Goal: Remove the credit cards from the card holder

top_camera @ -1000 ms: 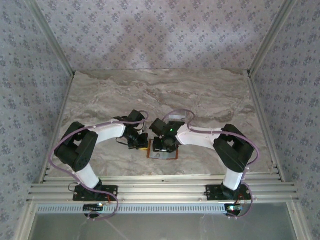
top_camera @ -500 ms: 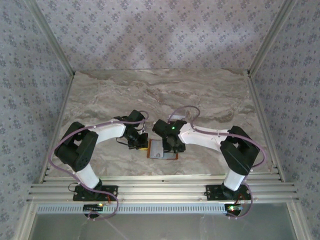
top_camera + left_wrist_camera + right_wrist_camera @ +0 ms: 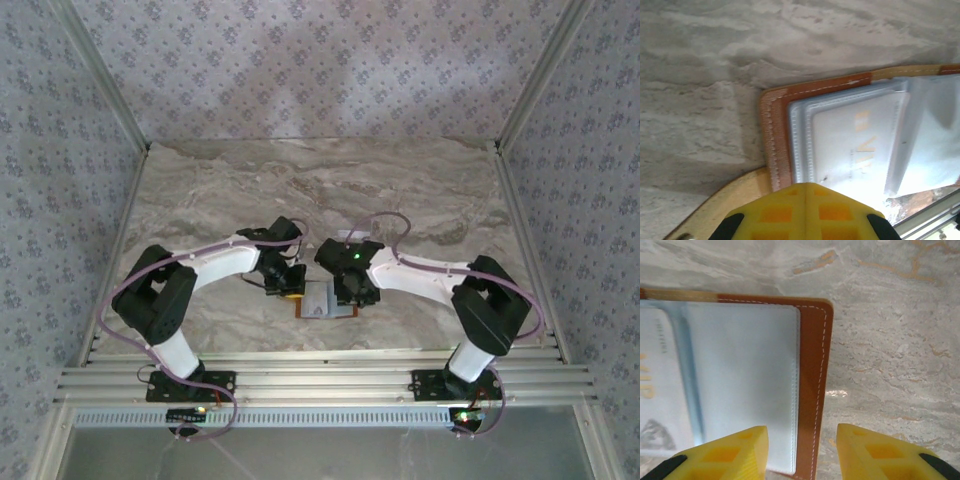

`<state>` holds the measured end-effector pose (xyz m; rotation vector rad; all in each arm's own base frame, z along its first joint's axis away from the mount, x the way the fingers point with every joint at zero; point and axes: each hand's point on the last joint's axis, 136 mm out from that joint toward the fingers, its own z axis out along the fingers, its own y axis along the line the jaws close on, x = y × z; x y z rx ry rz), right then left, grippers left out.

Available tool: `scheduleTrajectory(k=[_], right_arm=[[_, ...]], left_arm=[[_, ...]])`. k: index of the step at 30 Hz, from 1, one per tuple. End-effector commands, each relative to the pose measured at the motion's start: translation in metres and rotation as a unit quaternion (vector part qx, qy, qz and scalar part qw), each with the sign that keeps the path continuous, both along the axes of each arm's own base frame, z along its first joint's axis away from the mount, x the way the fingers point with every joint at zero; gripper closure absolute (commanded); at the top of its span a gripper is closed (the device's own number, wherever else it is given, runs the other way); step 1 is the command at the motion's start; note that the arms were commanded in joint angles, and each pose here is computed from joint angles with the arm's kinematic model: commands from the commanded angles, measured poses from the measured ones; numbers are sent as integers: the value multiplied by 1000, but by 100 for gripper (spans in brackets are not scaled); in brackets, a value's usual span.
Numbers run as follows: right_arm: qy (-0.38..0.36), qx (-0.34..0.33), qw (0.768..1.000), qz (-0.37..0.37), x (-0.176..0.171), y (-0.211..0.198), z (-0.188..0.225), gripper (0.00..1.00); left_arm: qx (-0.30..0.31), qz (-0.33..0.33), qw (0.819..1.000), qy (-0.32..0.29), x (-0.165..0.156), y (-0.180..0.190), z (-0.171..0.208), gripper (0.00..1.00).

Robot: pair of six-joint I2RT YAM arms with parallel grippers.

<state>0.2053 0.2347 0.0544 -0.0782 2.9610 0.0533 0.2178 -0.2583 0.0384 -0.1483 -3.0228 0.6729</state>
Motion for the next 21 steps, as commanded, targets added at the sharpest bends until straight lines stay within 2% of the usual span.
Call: scheduleTrajectory(k=[1, 9, 15, 21], right_arm=[[-9, 32, 999, 9, 2, 5, 14, 60], [4, 146, 989, 24, 8, 42, 26, 64], [14, 266, 964, 25, 18, 75, 25, 70], [33, 289, 957, 23, 20, 83, 12, 73]], left_arm=[[3, 1, 1000, 1, -1, -6, 8, 94], [9, -10, 1000, 15, -8, -13, -7, 94], [29, -11, 999, 16, -9, -8, -17, 94], [55, -15, 998, 20, -12, 1, -25, 95]])
